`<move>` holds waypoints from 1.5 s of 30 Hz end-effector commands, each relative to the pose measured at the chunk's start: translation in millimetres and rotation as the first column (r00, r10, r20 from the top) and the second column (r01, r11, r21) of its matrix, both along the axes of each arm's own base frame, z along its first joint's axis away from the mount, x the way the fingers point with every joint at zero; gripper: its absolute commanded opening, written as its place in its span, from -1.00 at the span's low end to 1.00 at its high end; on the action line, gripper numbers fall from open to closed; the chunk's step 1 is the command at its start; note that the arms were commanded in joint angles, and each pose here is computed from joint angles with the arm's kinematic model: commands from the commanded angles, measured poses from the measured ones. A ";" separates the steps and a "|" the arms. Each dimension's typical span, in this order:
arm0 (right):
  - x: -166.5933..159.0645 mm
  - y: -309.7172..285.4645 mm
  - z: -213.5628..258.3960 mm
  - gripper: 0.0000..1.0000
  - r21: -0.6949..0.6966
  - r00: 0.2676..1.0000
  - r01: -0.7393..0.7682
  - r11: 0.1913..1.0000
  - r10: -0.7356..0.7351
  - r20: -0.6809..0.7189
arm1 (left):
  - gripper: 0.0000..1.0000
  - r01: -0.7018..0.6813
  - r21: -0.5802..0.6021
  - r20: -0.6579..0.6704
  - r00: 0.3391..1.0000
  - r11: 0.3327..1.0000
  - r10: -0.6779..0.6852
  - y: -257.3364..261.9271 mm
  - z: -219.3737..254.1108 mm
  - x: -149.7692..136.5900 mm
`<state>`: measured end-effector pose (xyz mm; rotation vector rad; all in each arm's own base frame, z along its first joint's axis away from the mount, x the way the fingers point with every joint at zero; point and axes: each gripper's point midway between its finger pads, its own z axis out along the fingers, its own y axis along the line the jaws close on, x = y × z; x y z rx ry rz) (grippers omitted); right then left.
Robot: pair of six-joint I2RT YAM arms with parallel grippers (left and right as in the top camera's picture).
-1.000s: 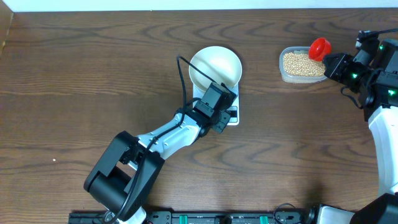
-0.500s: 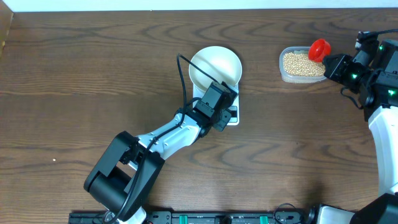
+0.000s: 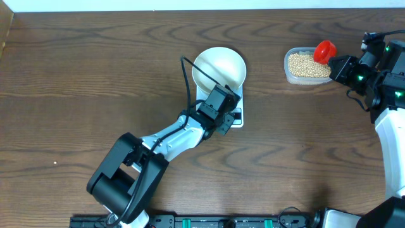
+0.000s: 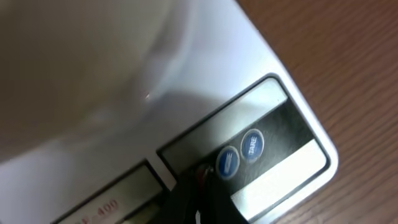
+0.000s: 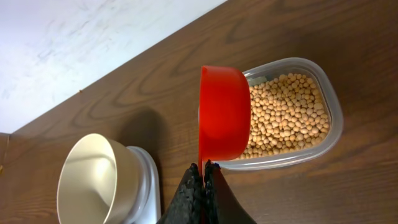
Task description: Scoop item into bowl and weigh 50g on scale
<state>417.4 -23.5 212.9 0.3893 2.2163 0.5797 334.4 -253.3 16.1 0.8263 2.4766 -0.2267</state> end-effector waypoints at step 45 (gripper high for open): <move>-2.6 -1.1 10.5 -0.98 -0.037 1.000 -0.018 0.999 0.019 0.019 | -0.85 0.013 0.025 0.055 0.998 1.000 -0.014 1.3 3.9 9.2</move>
